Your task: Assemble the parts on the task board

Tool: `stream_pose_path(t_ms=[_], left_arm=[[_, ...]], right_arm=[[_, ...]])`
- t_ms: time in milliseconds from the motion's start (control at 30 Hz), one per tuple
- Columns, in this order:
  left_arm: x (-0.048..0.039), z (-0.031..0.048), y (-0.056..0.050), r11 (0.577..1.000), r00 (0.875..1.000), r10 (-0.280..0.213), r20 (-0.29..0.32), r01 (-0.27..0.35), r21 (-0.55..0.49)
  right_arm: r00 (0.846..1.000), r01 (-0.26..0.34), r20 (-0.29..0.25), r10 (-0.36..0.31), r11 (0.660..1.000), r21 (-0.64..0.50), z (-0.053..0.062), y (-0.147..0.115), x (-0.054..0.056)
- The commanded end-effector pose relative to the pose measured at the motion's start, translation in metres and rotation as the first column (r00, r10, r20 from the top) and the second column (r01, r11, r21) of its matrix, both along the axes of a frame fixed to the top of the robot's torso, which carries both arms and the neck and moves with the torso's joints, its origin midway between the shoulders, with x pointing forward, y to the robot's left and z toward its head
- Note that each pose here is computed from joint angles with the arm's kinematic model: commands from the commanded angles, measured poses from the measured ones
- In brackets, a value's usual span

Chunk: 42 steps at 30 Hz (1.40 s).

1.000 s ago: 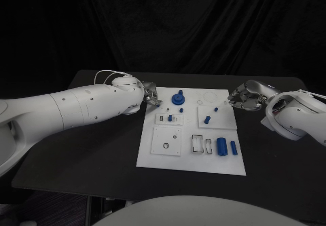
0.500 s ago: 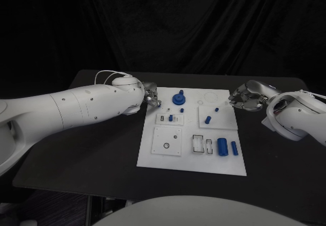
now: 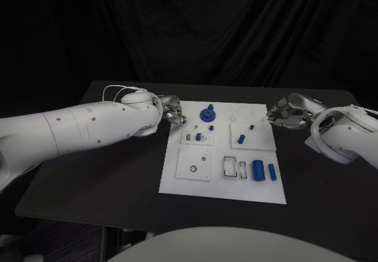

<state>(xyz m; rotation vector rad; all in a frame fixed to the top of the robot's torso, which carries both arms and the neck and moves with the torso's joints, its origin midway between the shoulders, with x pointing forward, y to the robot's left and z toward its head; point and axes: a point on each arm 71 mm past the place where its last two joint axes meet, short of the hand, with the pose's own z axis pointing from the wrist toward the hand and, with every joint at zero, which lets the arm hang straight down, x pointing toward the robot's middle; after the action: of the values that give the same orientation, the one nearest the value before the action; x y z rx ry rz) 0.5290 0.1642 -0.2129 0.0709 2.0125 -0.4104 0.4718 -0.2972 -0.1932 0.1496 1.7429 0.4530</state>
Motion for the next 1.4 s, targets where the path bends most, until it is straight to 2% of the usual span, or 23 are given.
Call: stream_pose_path(t_ms=[33, 233, 600, 900, 1267, 1400], left_arm=[[-0.0065, 0.0025, -0.002, 0.997, 1.0, -0.004, 0.008, 0.005, -0.072], [-0.0195, 0.0021, 0.005, 0.99, 0.998, 0.014, -0.057, -0.022, -0.142], [-0.0312, 0.0009, 0.005, 0.986, 0.996, 0.0, -0.091, -0.015, -0.169], [-0.0391, -0.0105, 0.001, 0.985, 0.993, 0.0, -0.117, -0.02, -0.171], [-0.0466, -0.0286, -0.001, 0.981, 0.992, 0.018, -0.129, -0.043, -0.187], [-0.0481, -0.0322, -0.001, 0.981, 0.992, 0.02, -0.123, -0.043, -0.191]], right_arm=[[1.0, 0.007, -0.009, -0.007, 1.0, -0.001, -0.001, -0.001, -0.001], [1.0, 0.012, -0.009, -0.011, 1.0, 0.001, -0.001, -0.003, -0.002], [1.0, 0.015, -0.011, -0.015, 1.0, 0.008, -0.001, -0.003, -0.002], [1.0, 0.016, -0.01, -0.016, 1.0, 0.01, -0.002, -0.003, -0.002], [1.0, 0.019, -0.009, -0.018, 1.0, 0.013, -0.002, -0.004, -0.002], [1.0, 0.018, -0.009, -0.018, 1.0, 0.013, -0.002, -0.004, -0.002]])
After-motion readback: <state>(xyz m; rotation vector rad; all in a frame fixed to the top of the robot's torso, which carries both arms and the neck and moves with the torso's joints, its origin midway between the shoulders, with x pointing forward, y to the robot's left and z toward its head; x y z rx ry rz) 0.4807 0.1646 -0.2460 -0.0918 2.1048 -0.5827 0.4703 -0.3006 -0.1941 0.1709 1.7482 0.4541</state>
